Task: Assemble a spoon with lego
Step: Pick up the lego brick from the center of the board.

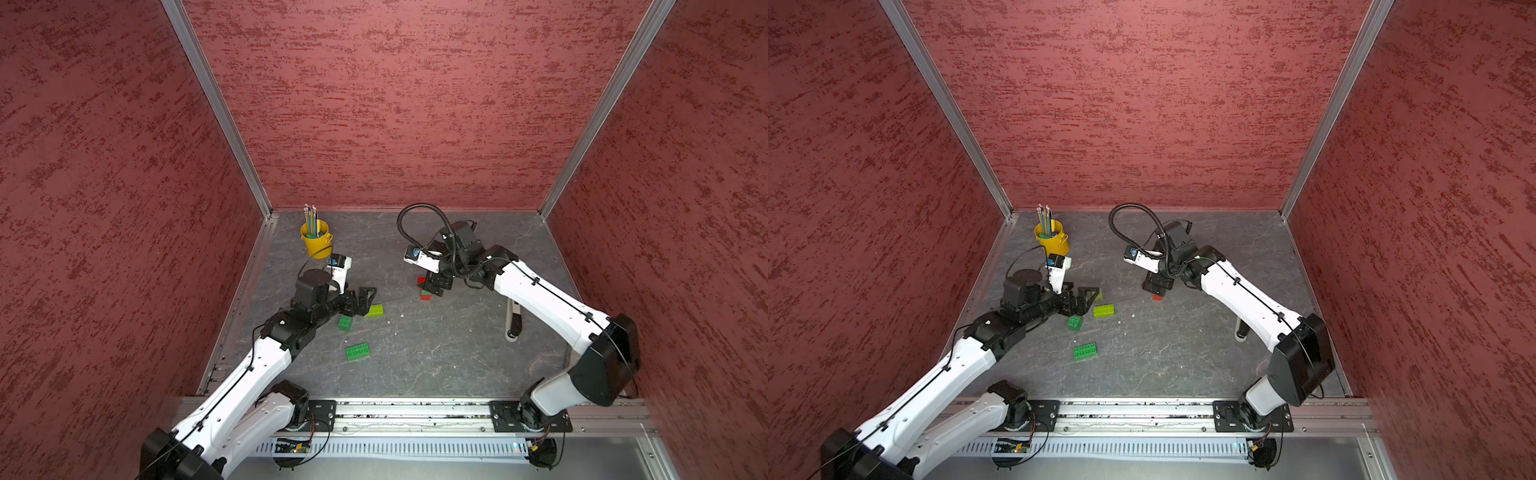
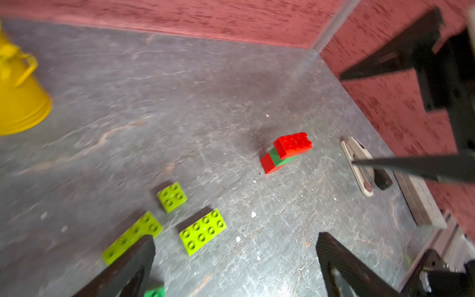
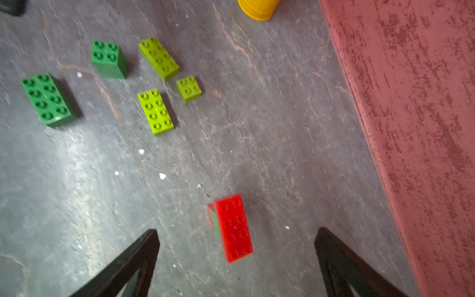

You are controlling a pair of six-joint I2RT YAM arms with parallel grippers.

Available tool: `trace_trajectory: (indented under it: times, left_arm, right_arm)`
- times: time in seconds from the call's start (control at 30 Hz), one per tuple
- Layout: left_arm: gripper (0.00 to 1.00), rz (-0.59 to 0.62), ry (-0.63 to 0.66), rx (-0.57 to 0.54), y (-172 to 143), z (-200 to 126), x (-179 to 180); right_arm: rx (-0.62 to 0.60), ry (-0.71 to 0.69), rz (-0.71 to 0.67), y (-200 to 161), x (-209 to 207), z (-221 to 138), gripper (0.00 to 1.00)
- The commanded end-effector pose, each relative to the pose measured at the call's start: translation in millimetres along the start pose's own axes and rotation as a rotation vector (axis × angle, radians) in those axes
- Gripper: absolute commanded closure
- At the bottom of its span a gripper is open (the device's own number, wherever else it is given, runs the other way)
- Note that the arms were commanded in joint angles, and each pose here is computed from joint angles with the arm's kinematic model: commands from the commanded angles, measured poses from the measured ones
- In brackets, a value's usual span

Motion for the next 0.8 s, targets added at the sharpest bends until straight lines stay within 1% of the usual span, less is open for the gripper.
trace_trajectory:
  times: [0.0, 0.13, 0.27, 0.33, 0.43, 0.5, 0.57, 0.7, 0.77]
  left_arm:
    - [0.01, -0.168, 0.163, 0.048, -7, -22, 23]
    - [0.01, -0.287, 0.191, 0.061, -3, -37, 38]
    - [0.0, -0.387, 0.22, 0.079, -6, -44, 51]
    - [0.0, -0.422, 0.221, 0.073, -7, -47, 55]
    - [0.0, -0.471, 0.214, 0.059, -11, -48, 63]
    - [0.0, -0.495, 0.212, 0.053, -14, -49, 67]
    - [0.0, -0.503, 0.216, 0.044, -14, -49, 69]
    - [0.01, -0.547, 0.226, 0.052, -12, -47, 78]
    - [0.0, -0.572, 0.225, 0.066, -12, -46, 81]
  right_arm:
    - [-0.047, 0.0, 0.11, 11, 22, -1, 0.02]
    - [-0.173, 0.026, 0.101, 29, 60, -1, 0.02]
    - [-0.199, 0.059, 0.17, 39, 92, 16, 0.08]
    - [-0.203, 0.111, 0.176, 37, 108, 28, 0.1]
    - [-0.22, 0.183, 0.087, 33, 140, 51, 0.12]
    - [-0.258, 0.235, 0.071, 31, 153, 64, 0.15]
    - [-0.266, 0.279, 0.042, 28, 166, 81, 0.17]
    - [-0.255, 0.305, -0.028, 24, 178, 111, 0.22]
    - [-0.264, 0.322, -0.059, 27, 181, 118, 0.24]
Point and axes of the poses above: each gripper's point midway between its finger pads, its own z axis out along the fingers, its own x axis along the line the jaws close on, y = z × x, the point moved 8 cm from there along -z, back along the fingers, and after that the axes turned 6 degrees about -z, right-handed, at the moved point
